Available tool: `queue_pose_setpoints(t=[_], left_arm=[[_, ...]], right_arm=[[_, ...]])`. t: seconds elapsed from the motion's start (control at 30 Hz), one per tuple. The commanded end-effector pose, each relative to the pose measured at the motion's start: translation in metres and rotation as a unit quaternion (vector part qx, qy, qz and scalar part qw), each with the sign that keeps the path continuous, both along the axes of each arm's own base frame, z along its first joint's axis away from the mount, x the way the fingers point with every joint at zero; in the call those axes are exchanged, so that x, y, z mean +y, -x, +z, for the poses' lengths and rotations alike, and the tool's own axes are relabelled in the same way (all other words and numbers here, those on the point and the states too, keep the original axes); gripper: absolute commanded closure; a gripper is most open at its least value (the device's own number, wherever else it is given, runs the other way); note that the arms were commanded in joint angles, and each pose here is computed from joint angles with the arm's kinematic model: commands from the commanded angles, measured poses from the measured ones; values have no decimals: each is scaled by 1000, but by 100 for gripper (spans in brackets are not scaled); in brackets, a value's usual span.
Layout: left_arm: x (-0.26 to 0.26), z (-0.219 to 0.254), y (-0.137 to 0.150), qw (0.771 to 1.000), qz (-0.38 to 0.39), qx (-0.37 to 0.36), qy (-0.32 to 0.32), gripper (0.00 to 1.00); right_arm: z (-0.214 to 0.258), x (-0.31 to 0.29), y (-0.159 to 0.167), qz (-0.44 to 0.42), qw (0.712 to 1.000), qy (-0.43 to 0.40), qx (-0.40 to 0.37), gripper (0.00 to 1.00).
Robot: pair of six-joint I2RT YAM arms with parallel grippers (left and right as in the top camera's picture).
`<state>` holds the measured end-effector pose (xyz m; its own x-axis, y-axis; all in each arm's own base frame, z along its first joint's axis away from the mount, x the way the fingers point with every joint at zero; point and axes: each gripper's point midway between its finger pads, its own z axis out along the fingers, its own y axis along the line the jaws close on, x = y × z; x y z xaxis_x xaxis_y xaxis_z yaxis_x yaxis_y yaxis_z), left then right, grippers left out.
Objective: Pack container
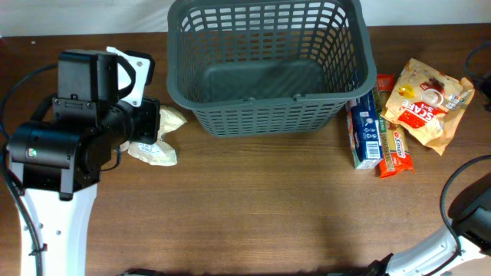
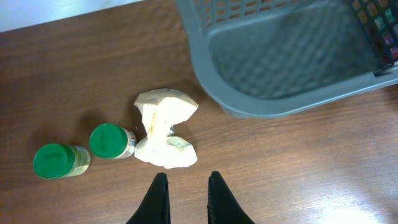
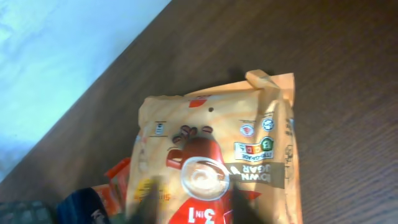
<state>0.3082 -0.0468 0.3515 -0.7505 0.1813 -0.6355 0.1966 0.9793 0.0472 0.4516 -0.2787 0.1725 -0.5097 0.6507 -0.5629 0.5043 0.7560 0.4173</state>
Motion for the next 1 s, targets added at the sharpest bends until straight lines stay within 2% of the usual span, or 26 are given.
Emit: queue_pose_setpoints(t=[0.0, 0.03, 0.07, 0.17, 0.5, 0.53, 0.6, 0.97], left_arm=[[-1, 1, 0, 1000, 0, 1, 8, 94], [-1, 1, 0, 1000, 0, 1, 8, 94], [-1, 0, 0, 1000, 0, 1, 8, 94], [-1, 0, 1, 1000, 0, 2, 7, 94], [-1, 0, 0, 1000, 0, 3, 7, 93], [-1, 0, 0, 1000, 0, 3, 7, 93], [-1, 0, 0, 1000, 0, 3, 7, 93], [-1, 0, 0, 1000, 0, 3, 7, 93]], right_arm=[[-16, -2, -1, -27, 997, 49, 50, 35], [-21, -3, 0, -31, 996, 54, 62, 26], [-29, -1, -1, -31, 995, 54, 72, 21], [-53, 9, -6, -17, 995, 36, 89, 13], [-121, 21, -6, 0, 989, -4, 146, 11], [-125, 21, -6, -1, 989, -6, 150, 10], [-140, 21, -2, -1, 986, -15, 164, 1], [-174, 5, 28, -32, 972, -5, 234, 1]])
